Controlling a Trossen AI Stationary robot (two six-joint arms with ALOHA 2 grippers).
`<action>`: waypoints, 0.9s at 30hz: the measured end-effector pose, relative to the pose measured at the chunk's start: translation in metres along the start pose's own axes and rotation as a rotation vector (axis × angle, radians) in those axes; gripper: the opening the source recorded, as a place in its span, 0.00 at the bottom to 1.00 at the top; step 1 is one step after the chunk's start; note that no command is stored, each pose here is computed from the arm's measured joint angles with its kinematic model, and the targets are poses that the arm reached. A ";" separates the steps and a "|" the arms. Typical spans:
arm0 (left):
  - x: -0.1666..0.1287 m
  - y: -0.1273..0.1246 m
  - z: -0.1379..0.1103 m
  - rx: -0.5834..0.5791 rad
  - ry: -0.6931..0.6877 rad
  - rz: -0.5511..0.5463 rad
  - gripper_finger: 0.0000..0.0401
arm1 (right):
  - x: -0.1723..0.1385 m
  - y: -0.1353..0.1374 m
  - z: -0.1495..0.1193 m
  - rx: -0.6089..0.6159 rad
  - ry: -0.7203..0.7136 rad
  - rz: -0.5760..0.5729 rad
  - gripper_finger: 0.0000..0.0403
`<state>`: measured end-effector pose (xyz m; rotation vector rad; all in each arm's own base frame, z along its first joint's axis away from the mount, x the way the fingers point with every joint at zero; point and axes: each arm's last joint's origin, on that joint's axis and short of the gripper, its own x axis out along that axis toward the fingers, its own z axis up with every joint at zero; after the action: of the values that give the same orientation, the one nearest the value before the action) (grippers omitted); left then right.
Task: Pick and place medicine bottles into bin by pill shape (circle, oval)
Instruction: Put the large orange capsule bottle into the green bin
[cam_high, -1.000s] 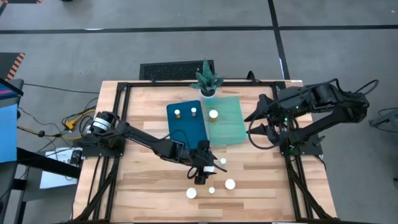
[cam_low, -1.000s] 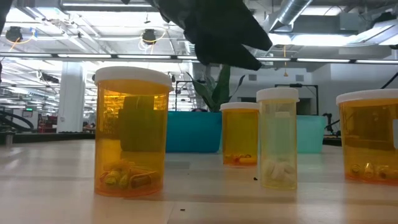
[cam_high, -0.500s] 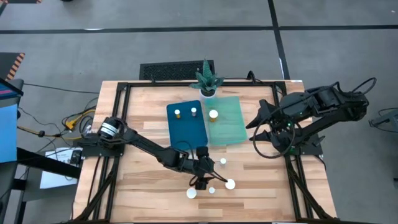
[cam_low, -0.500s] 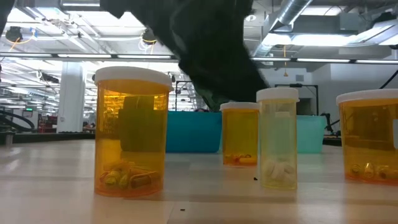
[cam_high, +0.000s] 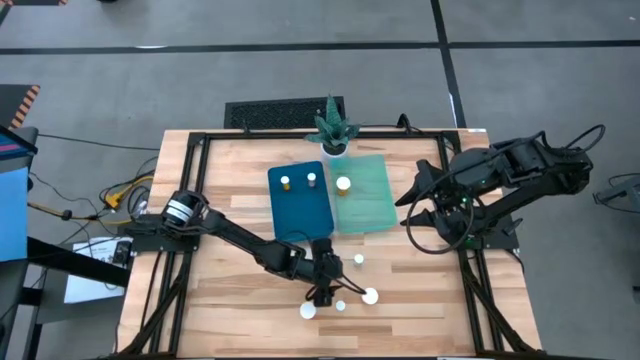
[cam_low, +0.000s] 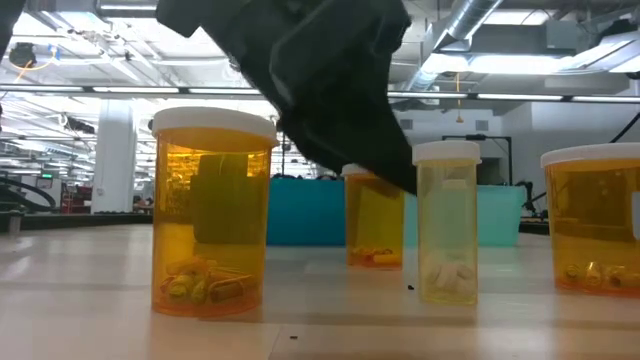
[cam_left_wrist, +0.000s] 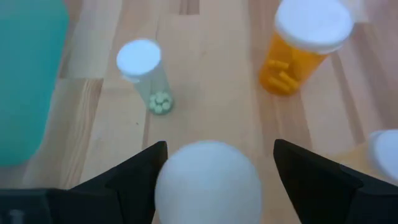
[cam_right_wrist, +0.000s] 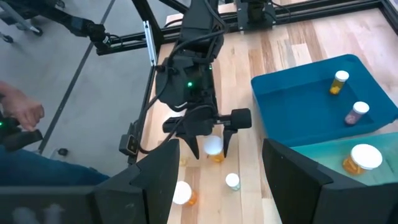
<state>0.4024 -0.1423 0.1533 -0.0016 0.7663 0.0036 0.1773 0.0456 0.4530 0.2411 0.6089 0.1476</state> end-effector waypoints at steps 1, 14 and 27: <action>-0.001 -0.001 0.001 0.002 0.001 -0.002 0.70 | 0.000 0.000 0.000 0.000 0.000 0.000 0.59; -0.005 -0.002 0.007 0.016 0.048 0.021 0.61 | 0.000 0.000 0.000 -0.019 0.003 -0.001 0.59; -0.005 -0.002 0.005 -0.010 0.072 -0.005 0.49 | 0.000 0.000 0.000 -0.039 0.003 -0.001 0.59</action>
<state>0.4022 -0.1445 0.1607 -0.0130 0.8385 0.0027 0.1772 0.0454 0.4528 0.2033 0.6085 0.1584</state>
